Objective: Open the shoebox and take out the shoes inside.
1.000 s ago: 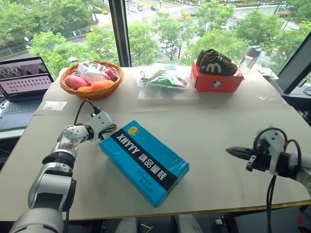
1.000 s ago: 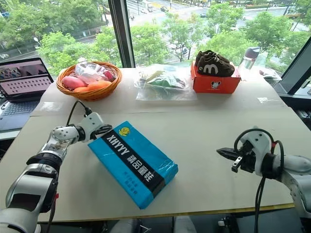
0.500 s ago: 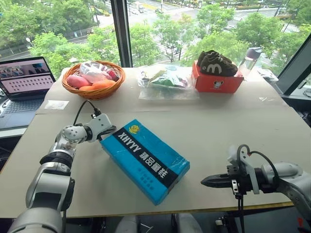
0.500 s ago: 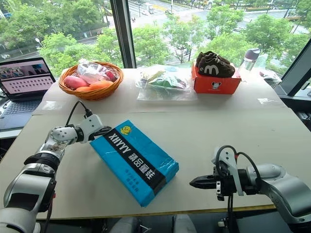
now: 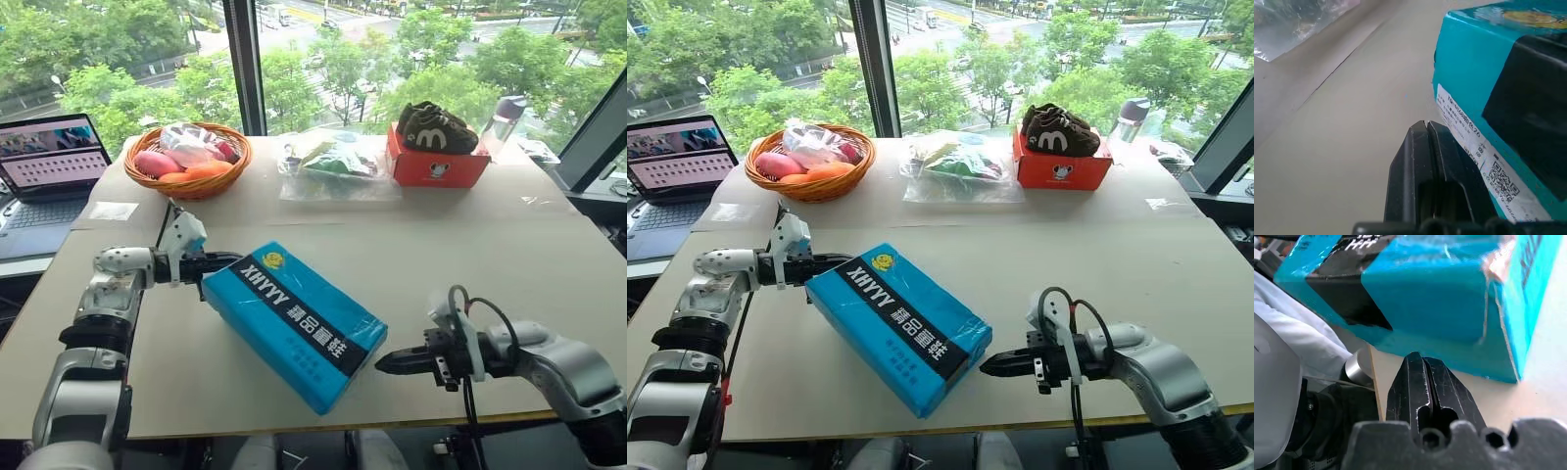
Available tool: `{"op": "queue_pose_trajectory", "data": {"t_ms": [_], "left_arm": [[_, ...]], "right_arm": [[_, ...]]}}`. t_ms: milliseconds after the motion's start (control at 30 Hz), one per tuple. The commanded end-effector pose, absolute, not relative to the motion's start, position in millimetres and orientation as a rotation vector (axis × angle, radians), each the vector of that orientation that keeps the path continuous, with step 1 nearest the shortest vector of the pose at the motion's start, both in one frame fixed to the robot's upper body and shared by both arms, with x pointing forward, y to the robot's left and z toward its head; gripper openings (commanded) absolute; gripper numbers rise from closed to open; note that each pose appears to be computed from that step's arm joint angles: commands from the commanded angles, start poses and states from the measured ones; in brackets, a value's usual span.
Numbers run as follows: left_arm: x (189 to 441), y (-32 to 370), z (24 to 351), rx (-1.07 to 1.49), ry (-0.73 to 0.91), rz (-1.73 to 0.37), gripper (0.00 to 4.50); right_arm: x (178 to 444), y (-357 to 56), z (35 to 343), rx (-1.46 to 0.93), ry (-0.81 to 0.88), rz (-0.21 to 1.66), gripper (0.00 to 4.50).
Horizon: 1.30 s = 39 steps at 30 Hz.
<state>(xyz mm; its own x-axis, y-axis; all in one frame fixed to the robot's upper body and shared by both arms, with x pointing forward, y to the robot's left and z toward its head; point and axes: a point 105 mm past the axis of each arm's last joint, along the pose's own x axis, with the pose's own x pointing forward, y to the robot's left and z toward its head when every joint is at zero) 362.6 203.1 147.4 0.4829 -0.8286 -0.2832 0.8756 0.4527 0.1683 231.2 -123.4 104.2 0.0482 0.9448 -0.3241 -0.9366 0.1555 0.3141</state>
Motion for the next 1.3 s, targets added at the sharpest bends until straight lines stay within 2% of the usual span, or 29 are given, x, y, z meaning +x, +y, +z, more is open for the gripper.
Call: {"op": "queue_pose_trajectory", "data": {"t_ms": [33, 267, 467, 667, 1000, 1100, 1200, 1300], "left_arm": [[352.3, 200.1, 157.5, 0.283, 0.174, -1.100, 0.05], [335.4, 195.1, 143.5, 0.281, 0.239, -1.121, 0.05], [331.1, 196.1, 139.7, 0.293, 0.243, -1.094, 0.05], [330.5, 197.5, 137.3, 0.301, 0.243, -1.073, 0.05], [318.1, 206.6, 130.2, 0.324, 0.335, -1.103, 0.05], [317.1, 219.3, 136.7, 0.350, 0.350, -1.084, 0.05], [316.5, 223.8, 143.9, 0.353, 0.347, -1.079, 0.05], [317.8, 219.1, 143.8, 0.349, 0.335, -1.083, 0.05]], "right_arm": [[256.4, -122.1, 109.7, -0.043, 0.416, 1.371, 0.00], [329.9, -126.6, 114.0, -0.145, 0.291, 1.172, 0.00], [370.1, -127.3, 124.4, -0.182, 0.205, 1.068, 0.00], [358.3, -126.6, 120.0, -0.229, 0.233, 1.145, 0.00], [348.5, -172.0, 114.8, -0.307, 0.336, 1.063, 0.00], [335.3, -183.9, 114.3, -0.329, 0.386, 1.096, 0.00], [318.1, -180.0, 123.5, -0.324, 0.391, 1.187, 0.00], [319.9, -170.9, 132.0, -0.315, 0.346, 1.190, 0.00]]}}
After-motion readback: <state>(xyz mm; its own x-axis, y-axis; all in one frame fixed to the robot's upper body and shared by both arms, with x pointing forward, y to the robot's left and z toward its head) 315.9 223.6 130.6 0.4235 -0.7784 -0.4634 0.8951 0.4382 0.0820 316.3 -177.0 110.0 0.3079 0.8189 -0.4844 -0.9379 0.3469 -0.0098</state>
